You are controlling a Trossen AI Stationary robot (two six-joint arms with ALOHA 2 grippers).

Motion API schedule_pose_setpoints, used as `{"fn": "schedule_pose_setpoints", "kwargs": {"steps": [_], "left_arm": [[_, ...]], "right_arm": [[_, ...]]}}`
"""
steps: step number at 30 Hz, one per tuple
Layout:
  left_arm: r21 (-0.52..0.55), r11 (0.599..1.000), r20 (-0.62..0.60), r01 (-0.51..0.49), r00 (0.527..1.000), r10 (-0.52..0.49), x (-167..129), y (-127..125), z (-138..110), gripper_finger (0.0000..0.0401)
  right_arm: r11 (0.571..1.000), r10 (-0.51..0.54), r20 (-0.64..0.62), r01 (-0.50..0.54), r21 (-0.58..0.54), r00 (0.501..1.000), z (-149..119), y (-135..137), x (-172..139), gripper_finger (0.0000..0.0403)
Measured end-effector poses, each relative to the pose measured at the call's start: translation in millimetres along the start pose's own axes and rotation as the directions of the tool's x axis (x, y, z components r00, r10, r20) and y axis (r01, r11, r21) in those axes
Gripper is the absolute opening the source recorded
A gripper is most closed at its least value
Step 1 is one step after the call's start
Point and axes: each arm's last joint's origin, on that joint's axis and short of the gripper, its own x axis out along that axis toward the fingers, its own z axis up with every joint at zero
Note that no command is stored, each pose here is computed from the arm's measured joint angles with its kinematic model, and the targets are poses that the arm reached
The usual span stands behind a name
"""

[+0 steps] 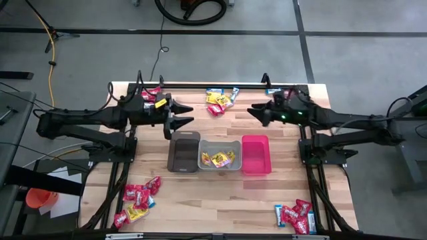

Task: Sort candy
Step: Put the yellow candy into the gray bin

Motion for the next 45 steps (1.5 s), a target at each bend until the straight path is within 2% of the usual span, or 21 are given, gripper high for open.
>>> {"fn": "schedule_pose_setpoints", "kwargs": {"steps": [2,7,11,16,20,23,31,34,36,42,43,45], "left_arm": [[-0.008,1.000,0.005,-0.011,1.000,0.011,0.0,0.3,0.2,0.0211],[-0.008,0.999,0.019,-0.047,0.999,0.047,0.0,1.3,0.8,0.0211],[-0.009,0.998,0.024,-0.060,0.998,0.060,-0.1,1.7,0.9,0.0211],[-0.010,0.998,0.024,-0.060,0.998,0.060,-0.1,1.7,0.9,0.0211],[-0.009,0.998,0.027,-0.067,0.997,0.067,-0.1,1.9,1.0,0.0211],[-0.010,0.996,0.035,-0.089,0.995,0.090,-0.1,2.5,1.2,0.0211],[-0.011,0.994,0.042,-0.109,0.993,0.110,-0.2,3.1,1.4,0.0211],[-0.011,0.994,0.042,-0.109,0.993,0.110,-0.2,3.1,1.4,0.0211],[-0.011,0.994,0.042,-0.109,0.993,0.110,-0.2,3.1,1.3,0.0211],[-0.011,0.994,0.042,-0.109,0.993,0.110,-0.2,3.2,1.3,0.0211],[-0.011,0.994,0.041,-0.109,0.993,0.110,-0.2,3.2,1.2,0.0211],[-0.011,0.994,0.043,-0.109,0.993,0.109,-0.9,3.0,1.7,0.0211]], "right_arm": [[0.996,-0.094,-0.073,0.095,0.005,0.993,3.7,-3.2,15.7,0.0268],[0.970,-0.228,-0.241,0.198,-0.141,0.943,20.6,-4.4,73.1,0.0268],[0.920,-0.381,-0.323,0.320,-0.228,0.866,33.7,-22.4,126.0,0.0268],[0.858,-0.514,-0.416,0.456,-0.236,0.750,38.1,-58.5,182.1,0.0268],[0.820,-0.565,-0.466,0.528,-0.222,0.681,32.4,-84.4,216.9,0.0268],[0.800,-0.581,-0.493,0.564,-0.204,0.647,24.7,-98.3,237.5,0.0268],[0.754,-0.613,-0.539,0.631,-0.182,0.577,3.6,-120.6,264.3,0.0261],[0.732,-0.633,-0.553,0.652,-0.200,0.541,-3.5,-126.9,266.3,0.0231],[0.716,-0.649,-0.556,0.663,-0.217,0.519,-6.0,-129.0,266.2,0.0196],[0.700,-0.688,-0.544,0.636,-0.325,0.480,-3.0,-126.2,258.2,0.0027],[0.706,-0.689,-0.536,0.620,-0.343,0.487,1.0,-122.6,255.1,0.0015],[0.712,-0.694,-0.495,0.602,-0.362,0.522,14.8,-110.2,246.7,0.0019]]}}
